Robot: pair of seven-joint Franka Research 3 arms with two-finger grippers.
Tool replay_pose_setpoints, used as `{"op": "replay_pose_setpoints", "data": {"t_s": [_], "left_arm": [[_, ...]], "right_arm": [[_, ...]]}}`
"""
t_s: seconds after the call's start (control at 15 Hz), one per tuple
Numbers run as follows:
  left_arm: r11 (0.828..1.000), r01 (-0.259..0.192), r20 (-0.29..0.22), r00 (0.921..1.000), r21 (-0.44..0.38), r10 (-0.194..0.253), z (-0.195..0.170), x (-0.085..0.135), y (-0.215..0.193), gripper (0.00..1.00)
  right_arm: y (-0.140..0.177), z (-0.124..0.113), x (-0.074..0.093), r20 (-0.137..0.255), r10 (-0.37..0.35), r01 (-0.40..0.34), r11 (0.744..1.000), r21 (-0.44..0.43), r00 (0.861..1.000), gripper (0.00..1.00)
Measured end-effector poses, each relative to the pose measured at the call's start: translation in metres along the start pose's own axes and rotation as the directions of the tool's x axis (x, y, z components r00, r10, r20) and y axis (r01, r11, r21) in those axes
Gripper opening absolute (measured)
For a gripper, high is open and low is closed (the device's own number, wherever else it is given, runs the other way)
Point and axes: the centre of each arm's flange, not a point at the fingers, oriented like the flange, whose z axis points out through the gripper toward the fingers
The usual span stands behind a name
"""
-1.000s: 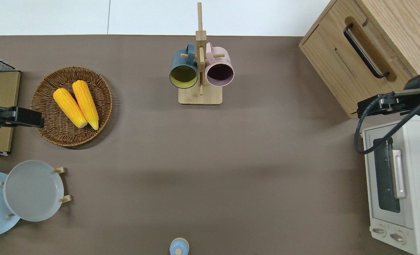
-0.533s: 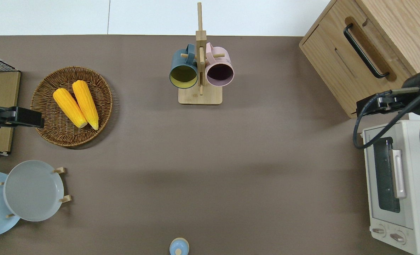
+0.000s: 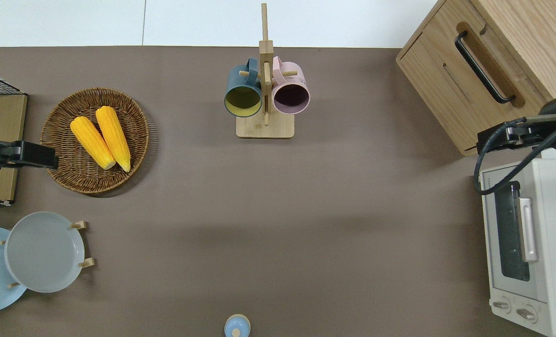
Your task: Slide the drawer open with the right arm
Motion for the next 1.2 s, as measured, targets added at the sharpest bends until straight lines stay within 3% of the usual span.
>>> {"op": "replay_pose_setpoints", "data": {"t_s": [0.33,0.6,0.8,1.0,1.2], "left_arm": [[1.0,0.0,0.0,1.0,0.0,0.0,0.0,0.0,0.0,1.0],[1.0,0.0,0.0,1.0,0.0,0.0,0.0,0.0,0.0,1.0],[1.0,0.0,0.0,1.0,0.0,0.0,0.0,0.0,0.0,1.0],[1.0,0.0,0.0,1.0,0.0,0.0,0.0,0.0,0.0,0.99],[1.0,0.0,0.0,1.0,0.0,0.0,0.0,0.0,0.0,1.0]], "right_arm": [[-0.01,-0.001,0.0,-0.003,-0.024,0.024,0.998,-0.062,1.0,0.99],[-0.036,-0.001,0.001,-0.005,-0.073,0.07,0.974,-0.215,0.997,0.99],[-0.055,0.009,0.006,-0.002,-0.058,0.055,0.954,-0.293,0.998,0.99],[-0.066,0.021,0.014,0.0,-0.057,0.052,0.919,-0.39,0.998,0.99],[-0.089,0.034,0.021,-0.013,-0.065,0.05,0.861,-0.506,0.998,0.99]]}}
